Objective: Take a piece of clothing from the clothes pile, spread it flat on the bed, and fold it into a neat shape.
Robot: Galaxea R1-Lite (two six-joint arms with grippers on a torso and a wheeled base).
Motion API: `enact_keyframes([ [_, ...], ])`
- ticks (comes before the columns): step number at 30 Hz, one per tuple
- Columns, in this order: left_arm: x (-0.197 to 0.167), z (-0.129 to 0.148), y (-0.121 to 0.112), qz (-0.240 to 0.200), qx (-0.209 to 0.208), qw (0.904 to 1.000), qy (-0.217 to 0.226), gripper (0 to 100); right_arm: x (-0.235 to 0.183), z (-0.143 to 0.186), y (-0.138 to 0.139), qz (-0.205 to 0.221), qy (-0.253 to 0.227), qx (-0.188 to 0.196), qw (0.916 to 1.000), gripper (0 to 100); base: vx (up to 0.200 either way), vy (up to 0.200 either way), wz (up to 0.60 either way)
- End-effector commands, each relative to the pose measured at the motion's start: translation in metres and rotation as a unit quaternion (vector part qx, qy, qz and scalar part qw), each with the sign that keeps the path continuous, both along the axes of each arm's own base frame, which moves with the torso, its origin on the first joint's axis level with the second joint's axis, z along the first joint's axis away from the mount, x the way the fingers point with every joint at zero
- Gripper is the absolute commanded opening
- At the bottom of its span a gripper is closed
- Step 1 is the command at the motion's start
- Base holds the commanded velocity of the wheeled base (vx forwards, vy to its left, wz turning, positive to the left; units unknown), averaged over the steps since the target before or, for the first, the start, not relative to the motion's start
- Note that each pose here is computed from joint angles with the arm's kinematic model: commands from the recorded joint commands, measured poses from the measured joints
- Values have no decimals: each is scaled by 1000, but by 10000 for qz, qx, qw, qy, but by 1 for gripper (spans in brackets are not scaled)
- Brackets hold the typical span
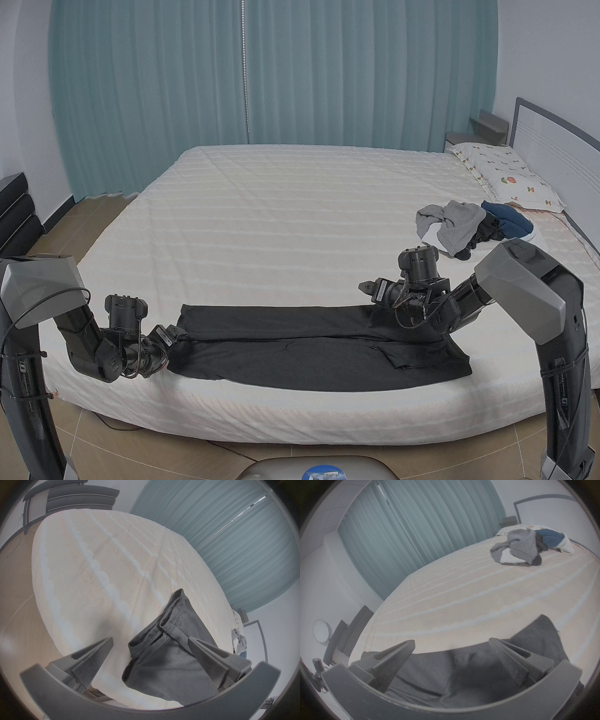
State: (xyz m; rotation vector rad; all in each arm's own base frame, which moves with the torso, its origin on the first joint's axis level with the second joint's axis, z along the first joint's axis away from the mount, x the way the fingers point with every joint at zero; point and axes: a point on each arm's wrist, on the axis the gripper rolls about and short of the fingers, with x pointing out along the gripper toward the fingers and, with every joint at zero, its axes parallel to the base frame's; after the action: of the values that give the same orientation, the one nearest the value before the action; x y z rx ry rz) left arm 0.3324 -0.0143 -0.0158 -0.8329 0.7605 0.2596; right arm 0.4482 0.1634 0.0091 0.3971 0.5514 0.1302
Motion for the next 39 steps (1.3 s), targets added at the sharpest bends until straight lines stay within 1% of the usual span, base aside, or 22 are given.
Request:
enact_keyframes([
  [1,0,2,1,36,-37,10000,-33,100,-31,45,-28,-308,85,441,9985,100,0,0,0],
  [3,0,3,2,29,-58,10000,-48,100,-47,53,-42,-357,251,644,9970,100,0,0,0],
  [4,1,4,2,29,-59,10000,-55,100,-61,61,-56,-403,399,885,9945,100,0,0,0],
  [7,1,4,2,29,-59,10000,-63,100,-84,67,-73,-439,674,1227,9892,100,0,0,0],
  [8,1,4,2,29,-59,10000,-55,100,-86,67,-74,-439,694,1237,9889,100,0,0,0],
  [9,0,2,2,22,-58,10000,-25,100,-105,65,-81,-473,938,1359,9851,100,0,0,0],
  [10,0,2,2,22,-58,10000,-25,100,-107,65,-81,-473,956,1365,9849,100,0,0,0],
  [11,0,1,2,22,-57,10000,-17,100,-128,60,-86,-594,1245,1469,9795,100,0,0,0],
  [13,0,2,2,27,-63,10000,-24,100,-145,54,-88,-777,1484,1684,9714,100,0,0,0],
  [14,0,2,2,27,-63,10000,-32,100,-156,48,-89,-906,1620,1854,9650,100,0,0,0],
  [16,0,3,2,27,-64,10000,-39,100,-169,38,-90,-1016,1774,1992,9584,100,0,0,0],
  [17,0,3,1,19,-64,10000,-47,100,-174,33,-90,-1029,1823,2009,9570,100,0,0,0],
  [19,-1,4,0,4,-64,10000,-47,100,-178,30,-90,-1030,1813,2038,9566,100,0,0,0],
  [20,-1,4,-1,-1,-53,10000,-47,100,-187,22,-88,-976,1735,2107,9571,100,0,0,0],
  [23,-1,3,-1,0,-53,10000,-32,100,-191,17,-84,-941,1731,2157,9564,100,0,0,0],
  [25,-1,3,-1,0,-53,10000,-32,100,-189,12,-82,-999,1722,2315,9522,100,0,0,0],
  [28,-1,3,-1,5,-47,10000,-25,100,-186,3,-73,-1020,1832,2414,9475,100,0,0,0],
  [32,-1,3,-2,-16,-53,10000,-24,100,-184,-7,-68,-975,1878,2383,9478,100,0,0,0],
  [34,0,2,-2,-16,-53,10000,-24,100,-181,-12,-67,-993,1827,2379,9488,100,0,0,0],
  [35,0,2,-2,-16,-53,10000,-24,100,-181,-12,-67,-993,1827,2379,9488,100,-200,0,0],
  [37,-1,1,-2,-10,-46,10000,-2,100,-179,-16,-66,-1028,1713,2385,9504,100,-200,0,0],
  [39,0,0,-2,-18,-35,10000,-2,100,-176,-18,-67,-1059,1579,2423,9514,100,0,0,0],
])
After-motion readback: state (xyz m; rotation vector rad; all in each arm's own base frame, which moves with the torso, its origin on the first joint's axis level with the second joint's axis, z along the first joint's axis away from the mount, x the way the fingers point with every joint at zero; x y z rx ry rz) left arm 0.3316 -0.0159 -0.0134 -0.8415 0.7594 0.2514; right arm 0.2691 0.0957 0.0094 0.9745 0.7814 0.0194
